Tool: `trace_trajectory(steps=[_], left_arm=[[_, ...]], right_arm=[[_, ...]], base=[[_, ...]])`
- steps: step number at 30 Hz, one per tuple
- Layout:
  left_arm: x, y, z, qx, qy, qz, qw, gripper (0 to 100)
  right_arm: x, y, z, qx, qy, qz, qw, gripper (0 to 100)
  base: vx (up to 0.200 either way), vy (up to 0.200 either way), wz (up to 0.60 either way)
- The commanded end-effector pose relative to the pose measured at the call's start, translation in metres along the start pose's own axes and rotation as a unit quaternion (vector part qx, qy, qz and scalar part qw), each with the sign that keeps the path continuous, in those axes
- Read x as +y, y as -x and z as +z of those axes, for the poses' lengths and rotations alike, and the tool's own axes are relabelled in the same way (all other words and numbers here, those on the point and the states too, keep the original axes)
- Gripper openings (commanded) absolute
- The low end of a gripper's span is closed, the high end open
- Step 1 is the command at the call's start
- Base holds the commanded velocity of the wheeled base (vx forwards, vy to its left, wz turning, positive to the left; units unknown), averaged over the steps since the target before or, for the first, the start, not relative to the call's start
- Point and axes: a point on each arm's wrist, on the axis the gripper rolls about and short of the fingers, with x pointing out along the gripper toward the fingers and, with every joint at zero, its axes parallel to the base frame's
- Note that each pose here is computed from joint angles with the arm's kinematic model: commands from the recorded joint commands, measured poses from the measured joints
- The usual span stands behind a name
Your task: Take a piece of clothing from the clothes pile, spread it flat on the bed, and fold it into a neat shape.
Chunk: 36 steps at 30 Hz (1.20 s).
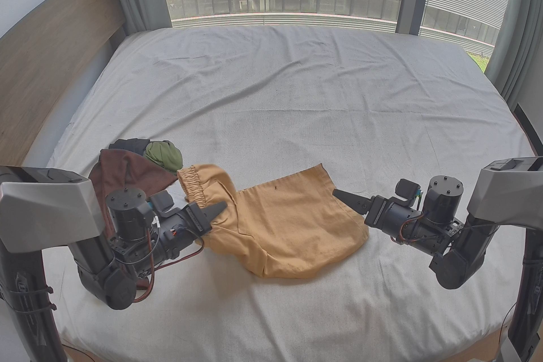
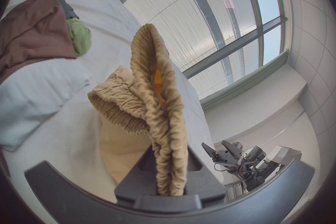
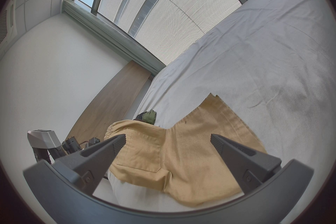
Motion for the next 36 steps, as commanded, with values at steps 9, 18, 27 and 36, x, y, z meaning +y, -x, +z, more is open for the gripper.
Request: trace_trajectory(steps=[9, 18, 27, 36], left_arm=[[-0.019, -0.051, -0.024, 0.021, -0.009, -0.047, 0.9986, 0], [-0.034, -0.077, -0.034, 0.033, 0.006, -0.072, 0.9968, 0], [-0.033, -0.105, -0.046, 0.041, 0.012, -0.083, 0.9956, 0], [-0.035, -0.122, -0.061, 0.059, 0.012, -0.086, 0.9945, 0]], right_arm=[[-0.016, 0.001, 0.029, -0.056, 0.006, -0.020, 0.9982, 100], [-0.029, 0.008, 0.047, -0.086, 0.009, -0.036, 0.9956, 100], [-0.033, 0.009, 0.052, -0.092, 0.009, -0.041, 0.9948, 100], [-0.033, 0.008, 0.053, -0.095, 0.010, -0.040, 0.9946, 100]], base=[[0.000, 0.000, 0.00], [0.000, 0.000, 0.00], [0.000, 0.000, 0.00], [0.000, 0.000, 0.00]])
